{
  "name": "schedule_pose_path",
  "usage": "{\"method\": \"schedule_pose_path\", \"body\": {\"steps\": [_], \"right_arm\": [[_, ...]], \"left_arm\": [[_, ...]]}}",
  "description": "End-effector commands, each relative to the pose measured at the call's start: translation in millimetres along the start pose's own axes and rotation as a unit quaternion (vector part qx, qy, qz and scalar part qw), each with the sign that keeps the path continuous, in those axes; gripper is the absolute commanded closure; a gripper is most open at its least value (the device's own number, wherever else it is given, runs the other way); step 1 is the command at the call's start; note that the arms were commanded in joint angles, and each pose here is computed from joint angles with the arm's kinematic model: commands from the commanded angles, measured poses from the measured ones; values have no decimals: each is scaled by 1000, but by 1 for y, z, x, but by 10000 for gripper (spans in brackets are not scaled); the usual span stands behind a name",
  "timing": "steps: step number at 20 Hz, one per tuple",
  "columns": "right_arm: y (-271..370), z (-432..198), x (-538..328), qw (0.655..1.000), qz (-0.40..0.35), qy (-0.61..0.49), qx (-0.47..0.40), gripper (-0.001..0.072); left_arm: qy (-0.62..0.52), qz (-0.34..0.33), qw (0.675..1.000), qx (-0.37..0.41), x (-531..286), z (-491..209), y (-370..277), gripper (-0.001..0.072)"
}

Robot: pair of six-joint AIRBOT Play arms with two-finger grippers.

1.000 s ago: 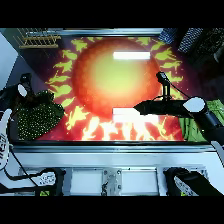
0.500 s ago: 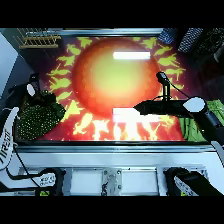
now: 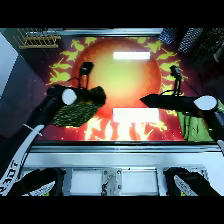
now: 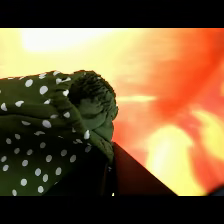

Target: Fold the clothes and pants, and hang the long-sleeved shirts on hangers.

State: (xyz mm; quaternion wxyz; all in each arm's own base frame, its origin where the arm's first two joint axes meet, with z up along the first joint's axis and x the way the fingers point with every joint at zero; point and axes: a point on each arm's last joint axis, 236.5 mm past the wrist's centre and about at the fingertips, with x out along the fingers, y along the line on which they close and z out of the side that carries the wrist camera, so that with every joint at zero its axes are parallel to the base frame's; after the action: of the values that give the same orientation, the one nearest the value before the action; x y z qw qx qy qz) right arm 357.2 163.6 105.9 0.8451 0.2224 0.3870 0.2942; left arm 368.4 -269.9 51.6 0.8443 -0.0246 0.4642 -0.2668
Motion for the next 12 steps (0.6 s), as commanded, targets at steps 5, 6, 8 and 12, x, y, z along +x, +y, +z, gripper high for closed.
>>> {"method": "schedule_pose_path", "body": {"steps": [5, 6, 8, 12], "right_arm": [[-101, 12, -73, 991, -115, -30, 68, 704], [-111, 2, -77, 989, -133, -11, 61, 704], [-122, -16, -79, 986, -159, 29, 44, 704], [-125, -34, -71, 985, -159, 53, 50, 699]], "left_arm": [[11, -110, 989, 95, 43, -5, -162, 35], [15, -101, 991, 87, 43, 6, -151, 24], [16, -65, 997, 50, 38, 31, -96, 24], [22, 49, 995, -83, 13, 46, 84, 24]]}}
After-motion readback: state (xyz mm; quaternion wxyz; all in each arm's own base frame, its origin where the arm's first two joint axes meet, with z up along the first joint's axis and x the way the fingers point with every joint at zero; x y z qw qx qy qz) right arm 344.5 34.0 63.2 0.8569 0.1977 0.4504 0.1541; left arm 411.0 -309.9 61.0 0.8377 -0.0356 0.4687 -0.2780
